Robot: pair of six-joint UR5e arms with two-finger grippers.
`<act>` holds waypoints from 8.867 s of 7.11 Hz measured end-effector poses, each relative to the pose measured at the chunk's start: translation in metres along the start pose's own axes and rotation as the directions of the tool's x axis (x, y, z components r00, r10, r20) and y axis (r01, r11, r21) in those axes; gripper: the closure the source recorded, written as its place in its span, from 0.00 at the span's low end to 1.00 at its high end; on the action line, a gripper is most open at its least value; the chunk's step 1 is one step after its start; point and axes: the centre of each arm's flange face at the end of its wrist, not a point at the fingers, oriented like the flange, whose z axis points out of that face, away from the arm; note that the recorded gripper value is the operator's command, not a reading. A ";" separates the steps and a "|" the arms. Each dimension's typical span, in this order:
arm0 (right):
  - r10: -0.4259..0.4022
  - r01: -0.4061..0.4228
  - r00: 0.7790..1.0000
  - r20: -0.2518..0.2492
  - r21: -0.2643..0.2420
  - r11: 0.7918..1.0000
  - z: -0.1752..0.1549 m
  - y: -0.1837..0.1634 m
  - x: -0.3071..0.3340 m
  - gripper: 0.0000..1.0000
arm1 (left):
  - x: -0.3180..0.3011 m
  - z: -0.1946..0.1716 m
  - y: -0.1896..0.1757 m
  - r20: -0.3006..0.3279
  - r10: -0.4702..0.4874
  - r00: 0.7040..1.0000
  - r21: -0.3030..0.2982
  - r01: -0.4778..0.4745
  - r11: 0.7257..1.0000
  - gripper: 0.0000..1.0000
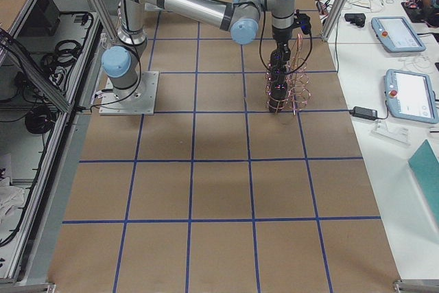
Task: Take wine from basket and place on tray
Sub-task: 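Grasp the neck of a dark wine bottle with the right gripper, then lift the bottle out of the rack and carry it toward the table center, then lower the bottle upright onto the table and open the right gripper, then raise the right gripper back toward the rack while the left arm reaches toward the bottle, then lower the left gripper over the bottle neck and close it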
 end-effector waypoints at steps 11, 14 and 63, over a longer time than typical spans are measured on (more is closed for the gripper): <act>-0.124 0.122 0.992 -0.036 -0.067 0.990 -0.190 0.047 -0.026 1.00 | 0.000 -0.004 0.003 0.001 0.006 1.000 0.006 -0.006 1.000 0.00; 0.040 -0.036 0.999 0.029 -0.109 0.993 -0.189 0.058 -0.122 1.00 | -0.001 -0.009 0.007 0.003 0.008 1.000 0.016 -0.008 1.000 0.00; 0.025 -0.005 0.995 0.100 -0.186 0.982 -0.124 0.096 -0.133 0.00 | 0.201 0.120 0.106 0.016 -0.056 0.998 -0.047 0.057 0.997 0.63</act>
